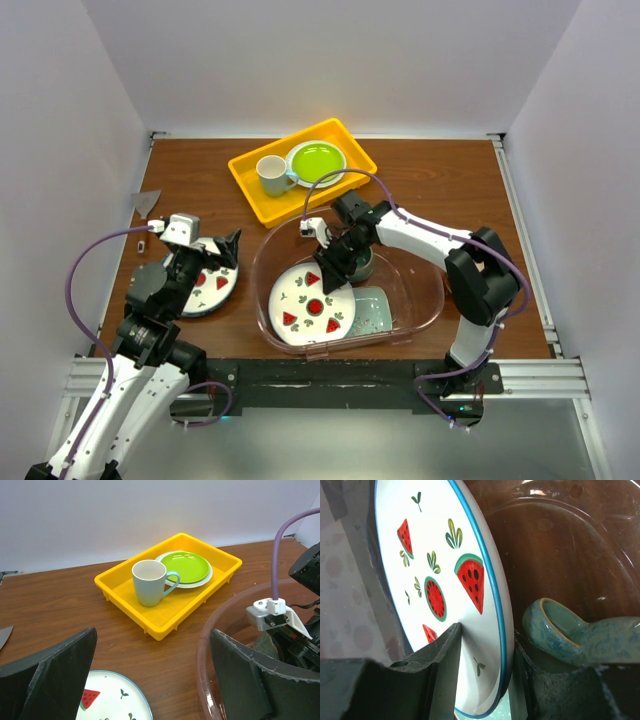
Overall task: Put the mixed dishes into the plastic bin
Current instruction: Place the plate in the plastic bin.
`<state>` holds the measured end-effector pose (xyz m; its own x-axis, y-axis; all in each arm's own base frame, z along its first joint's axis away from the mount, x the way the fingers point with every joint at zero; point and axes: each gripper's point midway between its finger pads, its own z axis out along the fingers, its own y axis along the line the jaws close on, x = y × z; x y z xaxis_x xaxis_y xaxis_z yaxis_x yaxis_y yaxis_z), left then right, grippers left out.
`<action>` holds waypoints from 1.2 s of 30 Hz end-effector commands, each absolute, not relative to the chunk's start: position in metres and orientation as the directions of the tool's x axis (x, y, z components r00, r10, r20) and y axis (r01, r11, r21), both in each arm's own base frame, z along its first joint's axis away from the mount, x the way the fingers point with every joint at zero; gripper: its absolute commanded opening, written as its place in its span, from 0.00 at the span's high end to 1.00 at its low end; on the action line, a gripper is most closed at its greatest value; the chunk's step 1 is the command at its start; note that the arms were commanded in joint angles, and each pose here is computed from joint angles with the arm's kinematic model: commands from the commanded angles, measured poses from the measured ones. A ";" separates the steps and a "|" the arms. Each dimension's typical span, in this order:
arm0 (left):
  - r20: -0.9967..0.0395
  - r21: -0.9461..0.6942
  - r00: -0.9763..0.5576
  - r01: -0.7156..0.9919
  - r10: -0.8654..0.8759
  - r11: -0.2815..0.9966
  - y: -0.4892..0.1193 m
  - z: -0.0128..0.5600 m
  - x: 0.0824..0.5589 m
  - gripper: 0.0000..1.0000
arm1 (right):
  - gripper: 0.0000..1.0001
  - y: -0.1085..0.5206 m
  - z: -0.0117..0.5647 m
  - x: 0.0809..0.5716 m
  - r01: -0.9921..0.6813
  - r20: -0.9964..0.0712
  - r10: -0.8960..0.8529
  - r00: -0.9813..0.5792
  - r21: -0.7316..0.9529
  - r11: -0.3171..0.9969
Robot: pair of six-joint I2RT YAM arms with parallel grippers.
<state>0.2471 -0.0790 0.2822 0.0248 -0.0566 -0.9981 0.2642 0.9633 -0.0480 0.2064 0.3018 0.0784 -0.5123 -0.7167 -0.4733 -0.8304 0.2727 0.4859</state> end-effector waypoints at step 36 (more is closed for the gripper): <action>-0.996 -0.039 0.071 0.259 -0.059 0.965 -0.078 0.292 0.248 0.00 | 0.37 0.286 0.085 0.237 -0.905 -0.500 -0.755 -0.424 0.271 0.328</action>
